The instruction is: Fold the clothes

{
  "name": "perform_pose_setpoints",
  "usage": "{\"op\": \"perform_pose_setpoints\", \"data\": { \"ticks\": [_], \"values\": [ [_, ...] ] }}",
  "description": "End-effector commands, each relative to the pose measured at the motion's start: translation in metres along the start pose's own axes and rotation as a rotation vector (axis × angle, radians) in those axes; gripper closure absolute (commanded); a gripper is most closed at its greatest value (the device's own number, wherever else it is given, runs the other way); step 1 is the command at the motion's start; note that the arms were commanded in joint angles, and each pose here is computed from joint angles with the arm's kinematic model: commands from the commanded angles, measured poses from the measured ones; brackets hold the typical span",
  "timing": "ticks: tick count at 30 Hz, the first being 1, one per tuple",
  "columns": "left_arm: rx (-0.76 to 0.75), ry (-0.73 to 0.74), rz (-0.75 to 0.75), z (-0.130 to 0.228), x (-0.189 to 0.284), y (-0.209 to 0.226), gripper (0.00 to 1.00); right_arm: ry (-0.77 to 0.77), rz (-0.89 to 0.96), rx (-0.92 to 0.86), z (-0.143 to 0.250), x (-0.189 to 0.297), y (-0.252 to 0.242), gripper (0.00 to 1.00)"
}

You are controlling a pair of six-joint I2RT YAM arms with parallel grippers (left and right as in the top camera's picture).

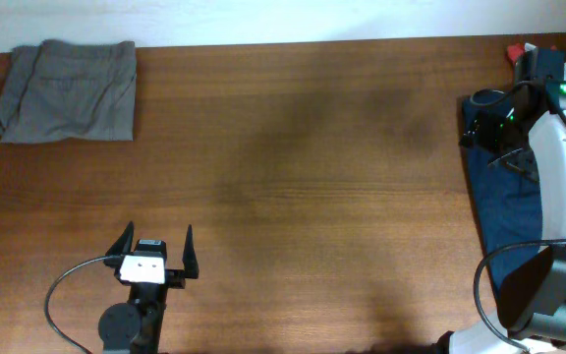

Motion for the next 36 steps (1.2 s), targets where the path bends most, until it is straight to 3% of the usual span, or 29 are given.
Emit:
{"op": "perform_pose_setpoints", "data": {
  "ticks": [1, 11, 18, 28, 36],
  "values": [
    [-0.02, -0.003, -0.012, 0.002, 0.0, 0.002, 0.01, -0.008, 0.016, -0.015, -0.002, 0.002, -0.004, 0.02],
    [-0.02, -0.003, -0.012, 0.002, 0.0, 0.002, 0.01, -0.019, 0.014, -0.017, -0.001, 0.006, -0.005, 0.02],
    [-0.02, -0.003, -0.012, 0.002, 0.0, 0.002, 0.01, -0.229, -0.026, -0.041, 0.013, 0.08, -0.015, 0.02],
    [-0.02, -0.003, -0.012, 0.002, 0.0, 0.002, 0.01, -0.713, -0.233, 0.053, 0.111, 0.233, -0.014, 0.02],
    [-0.02, -0.003, -0.012, 0.002, 0.0, 0.002, 0.01, -0.908, -0.305, 0.058, 0.177, 0.272, -0.043, 0.02]
  ]
}}
Point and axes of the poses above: each gripper's point midway between its finger pads, its own x axis back along the fingers, its own y axis along the line the jaws close on, z = x × y, the point moved 6 cm from there along x, back along the fingers, and after that the axes turned 11 degrees about x, right-handed, at the moved point
